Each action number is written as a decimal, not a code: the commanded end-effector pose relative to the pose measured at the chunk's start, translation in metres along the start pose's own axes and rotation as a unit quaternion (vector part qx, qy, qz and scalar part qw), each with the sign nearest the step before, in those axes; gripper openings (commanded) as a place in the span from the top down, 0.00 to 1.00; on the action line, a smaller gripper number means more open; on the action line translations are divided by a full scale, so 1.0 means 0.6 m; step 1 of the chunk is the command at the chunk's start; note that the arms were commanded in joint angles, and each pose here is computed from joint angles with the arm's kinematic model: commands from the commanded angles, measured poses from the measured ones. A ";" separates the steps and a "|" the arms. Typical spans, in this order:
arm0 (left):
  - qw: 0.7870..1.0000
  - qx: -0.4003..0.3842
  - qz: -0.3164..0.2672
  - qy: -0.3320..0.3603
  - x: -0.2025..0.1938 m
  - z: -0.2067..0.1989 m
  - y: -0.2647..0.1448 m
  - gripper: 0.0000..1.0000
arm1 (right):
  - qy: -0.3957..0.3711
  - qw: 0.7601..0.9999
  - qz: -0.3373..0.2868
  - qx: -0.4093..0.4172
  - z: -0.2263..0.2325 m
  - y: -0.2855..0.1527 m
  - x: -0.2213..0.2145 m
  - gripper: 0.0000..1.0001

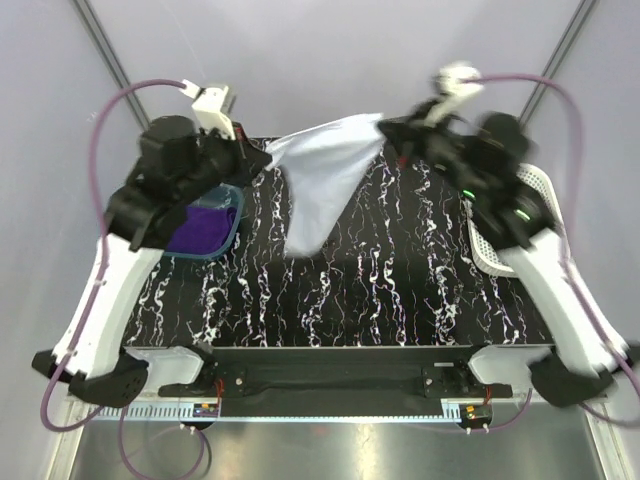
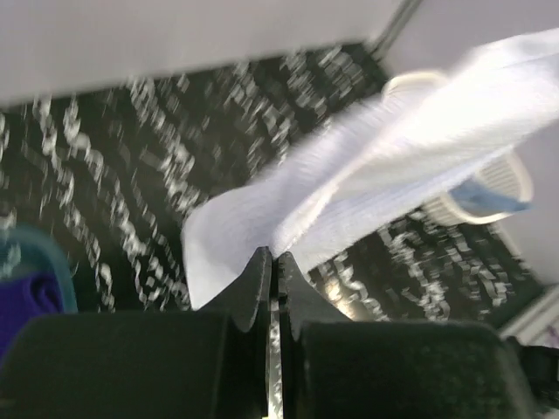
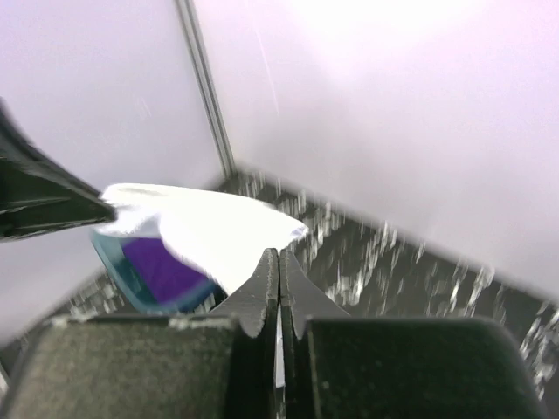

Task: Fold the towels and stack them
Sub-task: Flatten out the crumpled towel

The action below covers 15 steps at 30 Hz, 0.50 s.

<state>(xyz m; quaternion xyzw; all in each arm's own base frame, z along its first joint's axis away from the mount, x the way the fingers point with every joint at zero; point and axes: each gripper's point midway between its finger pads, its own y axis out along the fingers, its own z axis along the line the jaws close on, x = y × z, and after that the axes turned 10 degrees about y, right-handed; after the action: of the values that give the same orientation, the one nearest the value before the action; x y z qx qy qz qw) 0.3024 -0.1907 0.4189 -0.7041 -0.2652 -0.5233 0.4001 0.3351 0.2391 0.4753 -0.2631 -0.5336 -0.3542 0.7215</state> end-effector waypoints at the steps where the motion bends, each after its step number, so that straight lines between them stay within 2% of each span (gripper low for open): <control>1: 0.994 -0.090 -0.057 0.038 0.061 -0.072 -0.090 1.00 | -0.024 0.997 -0.070 0.006 0.018 -0.109 0.058 1.00; 2: 0.989 -0.121 -0.079 0.041 0.083 -0.095 -0.114 1.00 | -0.023 0.997 -0.075 0.012 0.020 -0.125 0.053 1.00; 3: 0.986 -0.137 -0.086 0.035 0.091 -0.107 -0.125 1.00 | -0.014 0.994 -0.105 0.032 0.040 -0.171 0.078 1.00; 8: 0.966 -0.225 -0.126 0.022 0.132 -0.171 -0.182 1.00 | 0.017 0.984 -0.143 0.101 0.089 -0.240 0.105 1.00; 12: 0.967 -0.217 -0.135 0.022 0.146 -0.170 -0.204 1.00 | 0.029 0.982 -0.153 0.110 0.099 -0.256 0.119 1.00; 15: 0.972 -0.198 -0.119 0.030 0.137 -0.158 -0.190 1.00 | 0.027 0.979 -0.174 0.101 0.095 -0.262 0.136 1.00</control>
<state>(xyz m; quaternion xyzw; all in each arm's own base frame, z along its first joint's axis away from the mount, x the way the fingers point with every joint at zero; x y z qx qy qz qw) 0.1893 -0.2158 0.5369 -0.7219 -0.2245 -0.6264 0.1901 0.1963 0.1755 0.5525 -0.1033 -0.5838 -0.4015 0.6981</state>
